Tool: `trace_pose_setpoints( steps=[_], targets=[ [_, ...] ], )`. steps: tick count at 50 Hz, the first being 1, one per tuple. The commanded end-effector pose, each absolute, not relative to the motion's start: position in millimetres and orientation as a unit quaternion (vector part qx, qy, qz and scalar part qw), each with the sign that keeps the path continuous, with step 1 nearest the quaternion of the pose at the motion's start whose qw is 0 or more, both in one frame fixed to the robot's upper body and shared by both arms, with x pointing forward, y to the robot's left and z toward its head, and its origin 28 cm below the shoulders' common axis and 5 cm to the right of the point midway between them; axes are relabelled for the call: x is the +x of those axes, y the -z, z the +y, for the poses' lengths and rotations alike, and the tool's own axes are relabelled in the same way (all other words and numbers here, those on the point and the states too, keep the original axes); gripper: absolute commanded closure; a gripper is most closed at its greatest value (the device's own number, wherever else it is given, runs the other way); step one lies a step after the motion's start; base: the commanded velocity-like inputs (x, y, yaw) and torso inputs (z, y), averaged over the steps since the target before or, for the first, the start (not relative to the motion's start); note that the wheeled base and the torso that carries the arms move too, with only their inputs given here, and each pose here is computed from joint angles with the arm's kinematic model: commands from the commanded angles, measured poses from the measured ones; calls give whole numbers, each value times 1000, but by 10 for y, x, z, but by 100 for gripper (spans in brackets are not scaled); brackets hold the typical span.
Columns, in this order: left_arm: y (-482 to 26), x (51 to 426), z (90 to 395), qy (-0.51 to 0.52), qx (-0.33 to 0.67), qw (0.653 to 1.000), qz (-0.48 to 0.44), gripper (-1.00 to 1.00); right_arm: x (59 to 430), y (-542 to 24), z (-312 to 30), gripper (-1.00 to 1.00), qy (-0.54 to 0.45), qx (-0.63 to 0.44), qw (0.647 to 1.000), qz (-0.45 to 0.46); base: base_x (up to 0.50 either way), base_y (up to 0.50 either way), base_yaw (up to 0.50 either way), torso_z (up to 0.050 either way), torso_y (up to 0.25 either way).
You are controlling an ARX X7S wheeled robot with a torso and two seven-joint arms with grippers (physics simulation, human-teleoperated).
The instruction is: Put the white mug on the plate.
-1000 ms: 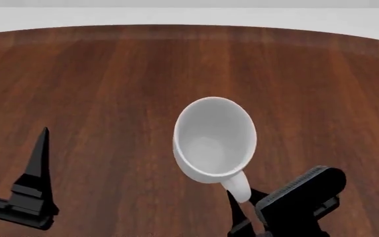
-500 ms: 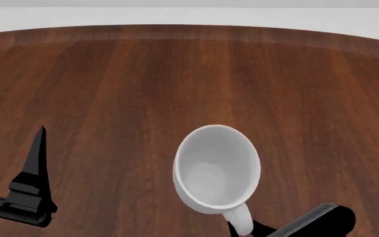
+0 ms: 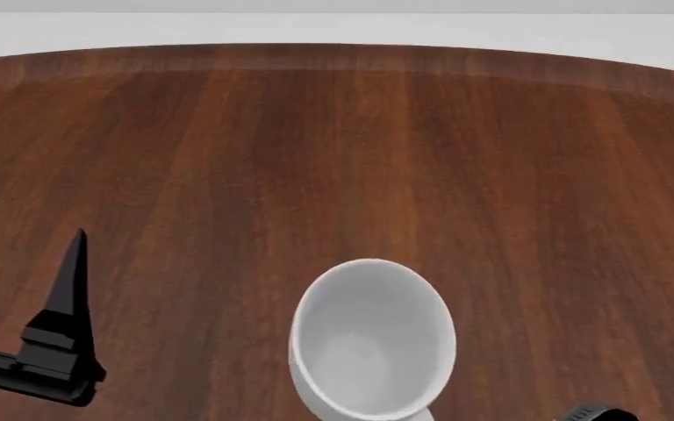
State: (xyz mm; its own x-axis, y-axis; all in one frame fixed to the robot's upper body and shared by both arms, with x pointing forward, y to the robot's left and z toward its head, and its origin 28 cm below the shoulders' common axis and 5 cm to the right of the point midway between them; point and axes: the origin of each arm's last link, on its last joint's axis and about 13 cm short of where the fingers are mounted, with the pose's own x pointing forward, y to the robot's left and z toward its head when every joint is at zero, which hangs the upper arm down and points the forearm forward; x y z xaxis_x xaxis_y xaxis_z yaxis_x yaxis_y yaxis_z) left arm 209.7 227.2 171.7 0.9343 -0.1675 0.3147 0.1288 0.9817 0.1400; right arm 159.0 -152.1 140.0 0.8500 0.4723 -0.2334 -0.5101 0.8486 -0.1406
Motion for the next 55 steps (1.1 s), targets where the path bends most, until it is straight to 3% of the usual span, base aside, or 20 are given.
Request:
trace_pose_setpoints(
  steps=[1,55],
  targets=[
    [-1693,2114,2262,80,56,982,-163,-100,1440,-1593,-1531,100,-261,-118,951,114,0,0,0,0,0],
    [-1457,2241,2236,111,4,981,-159,-100,930,-1825,-1557,100,-224,-151,937,222,0,0,0,0,0]
  ],
)
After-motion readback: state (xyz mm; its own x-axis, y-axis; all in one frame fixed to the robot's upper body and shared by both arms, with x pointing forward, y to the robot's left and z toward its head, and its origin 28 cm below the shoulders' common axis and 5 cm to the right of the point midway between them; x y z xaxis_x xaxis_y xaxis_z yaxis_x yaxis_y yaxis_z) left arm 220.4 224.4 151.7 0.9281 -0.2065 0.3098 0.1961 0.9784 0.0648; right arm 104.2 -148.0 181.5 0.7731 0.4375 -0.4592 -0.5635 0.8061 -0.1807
